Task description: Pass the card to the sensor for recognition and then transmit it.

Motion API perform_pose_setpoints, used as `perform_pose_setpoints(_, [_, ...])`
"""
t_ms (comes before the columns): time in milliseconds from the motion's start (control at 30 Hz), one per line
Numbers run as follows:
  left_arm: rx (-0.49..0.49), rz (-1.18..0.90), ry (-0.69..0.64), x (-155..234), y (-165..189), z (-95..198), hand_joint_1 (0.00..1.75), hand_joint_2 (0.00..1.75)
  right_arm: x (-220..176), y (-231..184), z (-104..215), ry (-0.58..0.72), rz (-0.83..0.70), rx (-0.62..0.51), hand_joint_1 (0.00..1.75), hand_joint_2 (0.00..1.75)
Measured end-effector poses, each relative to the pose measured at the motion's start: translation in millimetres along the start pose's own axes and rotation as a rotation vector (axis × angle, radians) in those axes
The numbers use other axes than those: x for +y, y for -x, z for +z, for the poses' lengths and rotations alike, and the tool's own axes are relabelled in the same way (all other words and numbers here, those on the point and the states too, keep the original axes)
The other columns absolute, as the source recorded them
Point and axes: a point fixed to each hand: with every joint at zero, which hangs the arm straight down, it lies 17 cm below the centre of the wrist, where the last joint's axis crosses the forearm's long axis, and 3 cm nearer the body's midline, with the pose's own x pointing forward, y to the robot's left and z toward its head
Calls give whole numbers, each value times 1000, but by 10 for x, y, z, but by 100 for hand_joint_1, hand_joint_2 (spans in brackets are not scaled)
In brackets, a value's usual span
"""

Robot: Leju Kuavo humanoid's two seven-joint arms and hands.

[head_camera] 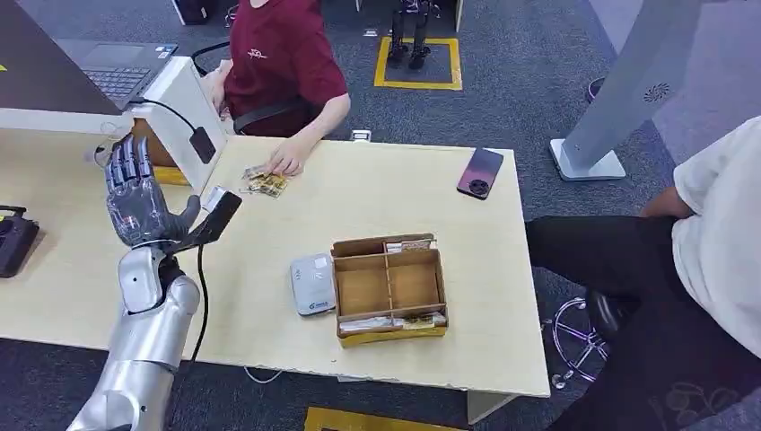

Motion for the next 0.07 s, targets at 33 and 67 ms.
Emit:
perform_pose_setpoints(33, [2,-2,-1,4,15,4,0,175,2,-2,0,0,0,0,0,175])
perform_pose_setpoints(67, [7,2,-3,13,45,6,0,175,5,-2,1,-1,0,0,0,175])
